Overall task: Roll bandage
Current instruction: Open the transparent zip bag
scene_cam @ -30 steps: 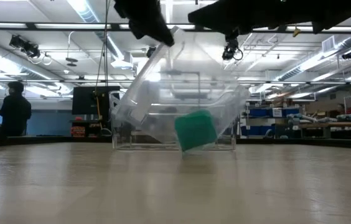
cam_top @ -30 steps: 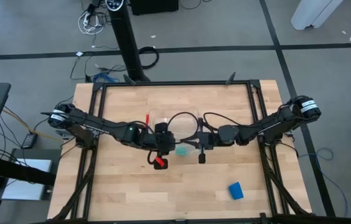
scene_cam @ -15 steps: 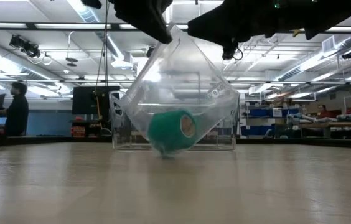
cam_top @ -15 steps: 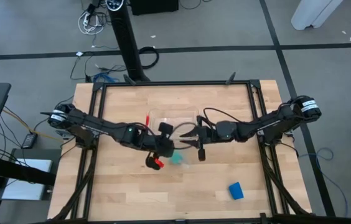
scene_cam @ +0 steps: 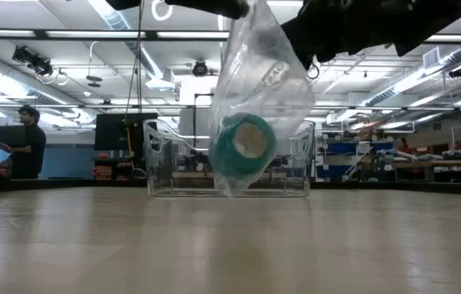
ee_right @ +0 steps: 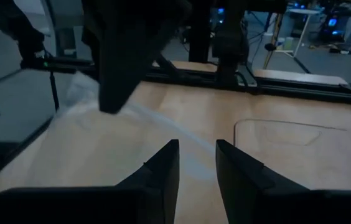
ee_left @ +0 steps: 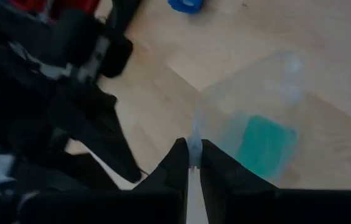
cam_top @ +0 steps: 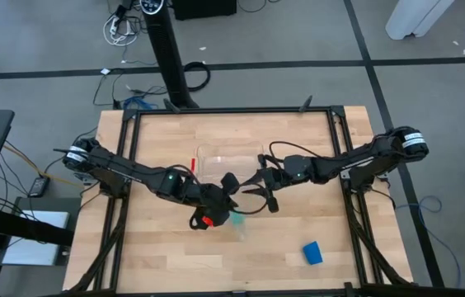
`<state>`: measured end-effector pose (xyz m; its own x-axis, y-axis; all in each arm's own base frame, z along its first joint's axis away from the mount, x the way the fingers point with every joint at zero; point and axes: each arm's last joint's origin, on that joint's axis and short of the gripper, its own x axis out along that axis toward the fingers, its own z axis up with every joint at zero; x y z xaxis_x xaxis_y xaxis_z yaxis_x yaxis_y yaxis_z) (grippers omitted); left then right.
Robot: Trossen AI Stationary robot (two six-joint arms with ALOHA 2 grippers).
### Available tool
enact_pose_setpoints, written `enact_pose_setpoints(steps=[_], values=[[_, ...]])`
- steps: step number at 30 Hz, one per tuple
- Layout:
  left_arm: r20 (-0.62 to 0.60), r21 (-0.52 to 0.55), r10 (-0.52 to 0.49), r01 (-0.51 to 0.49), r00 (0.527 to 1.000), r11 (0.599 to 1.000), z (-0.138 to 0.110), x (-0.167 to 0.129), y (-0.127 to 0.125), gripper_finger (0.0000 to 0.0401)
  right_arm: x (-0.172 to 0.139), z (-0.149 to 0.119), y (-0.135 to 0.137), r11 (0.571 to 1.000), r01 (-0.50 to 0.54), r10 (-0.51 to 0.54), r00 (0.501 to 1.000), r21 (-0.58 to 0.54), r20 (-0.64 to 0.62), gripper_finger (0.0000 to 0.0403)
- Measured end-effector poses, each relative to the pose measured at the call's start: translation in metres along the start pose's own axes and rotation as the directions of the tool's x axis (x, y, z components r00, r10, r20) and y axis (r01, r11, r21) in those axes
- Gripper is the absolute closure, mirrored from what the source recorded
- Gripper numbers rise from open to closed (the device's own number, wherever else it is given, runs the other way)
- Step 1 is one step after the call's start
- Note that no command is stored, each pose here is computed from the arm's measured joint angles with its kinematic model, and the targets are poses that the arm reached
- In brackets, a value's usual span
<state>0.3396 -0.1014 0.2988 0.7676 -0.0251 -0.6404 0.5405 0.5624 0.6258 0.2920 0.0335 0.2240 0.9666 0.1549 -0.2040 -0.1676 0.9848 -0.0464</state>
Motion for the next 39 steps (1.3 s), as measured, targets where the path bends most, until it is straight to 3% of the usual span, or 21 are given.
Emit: enact_pose_setpoints(steps=[8,13,19,22,28,35,39], values=[[0.087,0.291,0.035,-0.059,0.996,0.955,0.009,-0.001,0.003,0.0370,-0.024,0.014,0.003,0.989,-0.029,0.023,0.999,-0.144,-0.037,0.0295],[0.214,0.460,0.014,-0.113,0.977,0.881,0.016,-0.002,0.006,0.0371,-0.036,0.023,0.012,0.957,-0.127,0.126,0.992,-0.262,-0.023,0.0279],[0.382,0.420,0.012,-0.185,0.924,0.888,0.026,-0.005,0.012,0.0371,-0.047,0.044,0.016,0.955,-0.166,0.146,0.985,-0.245,-0.096,0.0247],[0.457,0.377,0.023,-0.217,0.889,0.900,0.032,-0.006,0.015,0.0371,-0.045,0.056,0.017,0.949,-0.233,0.209,0.969,-0.214,-0.129,0.0232],[0.471,0.348,0.028,-0.215,0.881,0.913,0.033,-0.001,0.015,0.0371,-0.031,0.060,0.017,0.923,-0.355,0.317,0.921,-0.149,-0.227,0.0212],[0.472,0.342,0.028,-0.212,0.881,0.916,0.034,0.000,0.014,0.0371,-0.016,0.047,0.018,0.902,-0.408,0.359,0.890,-0.140,-0.282,0.0226],[0.456,0.295,0.043,-0.196,0.889,0.935,0.033,0.001,0.014,0.0371,-0.014,0.044,0.018,0.909,-0.385,0.329,0.897,-0.158,-0.296,0.0266]])
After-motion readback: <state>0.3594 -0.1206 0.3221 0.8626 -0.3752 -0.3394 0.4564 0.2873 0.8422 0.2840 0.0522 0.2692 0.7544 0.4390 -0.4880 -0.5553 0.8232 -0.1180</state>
